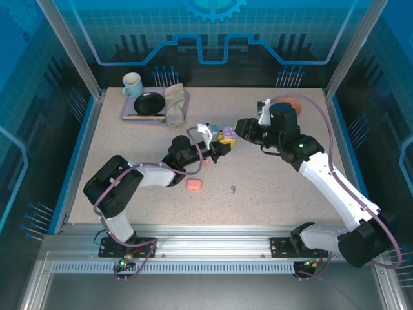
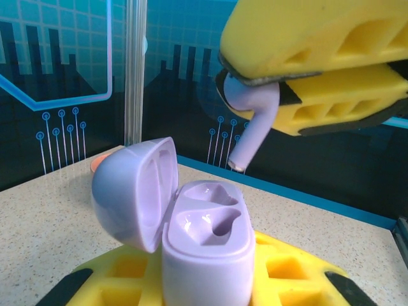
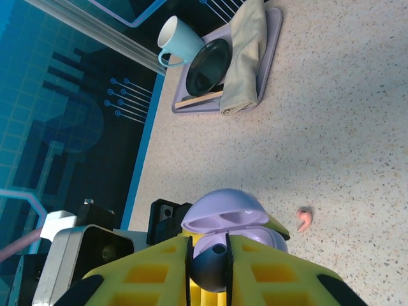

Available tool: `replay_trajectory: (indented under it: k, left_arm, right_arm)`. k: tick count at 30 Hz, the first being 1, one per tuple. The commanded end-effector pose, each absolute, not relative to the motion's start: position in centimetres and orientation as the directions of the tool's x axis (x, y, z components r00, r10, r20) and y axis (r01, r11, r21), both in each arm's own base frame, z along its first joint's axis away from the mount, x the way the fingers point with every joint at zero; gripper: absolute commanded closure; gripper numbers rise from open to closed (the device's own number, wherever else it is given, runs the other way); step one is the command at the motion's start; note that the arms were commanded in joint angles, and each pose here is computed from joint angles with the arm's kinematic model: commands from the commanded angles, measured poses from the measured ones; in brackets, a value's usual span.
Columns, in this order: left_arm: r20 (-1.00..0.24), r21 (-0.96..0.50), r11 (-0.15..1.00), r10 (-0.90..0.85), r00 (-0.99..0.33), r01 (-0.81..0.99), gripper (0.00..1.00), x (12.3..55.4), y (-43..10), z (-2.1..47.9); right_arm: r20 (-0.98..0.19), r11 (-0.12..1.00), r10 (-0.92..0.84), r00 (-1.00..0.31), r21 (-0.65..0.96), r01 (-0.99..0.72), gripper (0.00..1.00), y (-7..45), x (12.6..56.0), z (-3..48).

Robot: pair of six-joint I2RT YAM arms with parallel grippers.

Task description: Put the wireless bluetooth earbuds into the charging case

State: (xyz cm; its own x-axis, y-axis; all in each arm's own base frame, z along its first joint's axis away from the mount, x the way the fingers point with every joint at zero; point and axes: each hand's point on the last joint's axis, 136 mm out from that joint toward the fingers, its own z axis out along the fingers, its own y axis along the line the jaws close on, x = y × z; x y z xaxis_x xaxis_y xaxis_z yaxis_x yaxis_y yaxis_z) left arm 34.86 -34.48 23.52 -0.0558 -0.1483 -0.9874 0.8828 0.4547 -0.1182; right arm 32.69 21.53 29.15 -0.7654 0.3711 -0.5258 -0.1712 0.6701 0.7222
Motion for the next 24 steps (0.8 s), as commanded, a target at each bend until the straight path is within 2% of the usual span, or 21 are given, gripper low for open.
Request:
replay_trajectory:
  k: [1, 24]
  left_arm:
    - [-0.983, -0.111, 0.453, -0.181, -0.031, 0.885, 1.0, 35.4, -34.5, 24.9]
    - [-0.984, -0.113, 0.446, -0.176, -0.036, 0.888, 1.0, 35.0, -34.4, 24.5]
  right_arm:
    - [-0.519, 0.655, 0.348, -0.781, 0.73, -0.193, 0.8, 22.5, 32.2, 28.9]
    - [-0.521, 0.677, 0.356, -0.776, 0.716, -0.17, 0.81, 22.0, 32.8, 28.4]
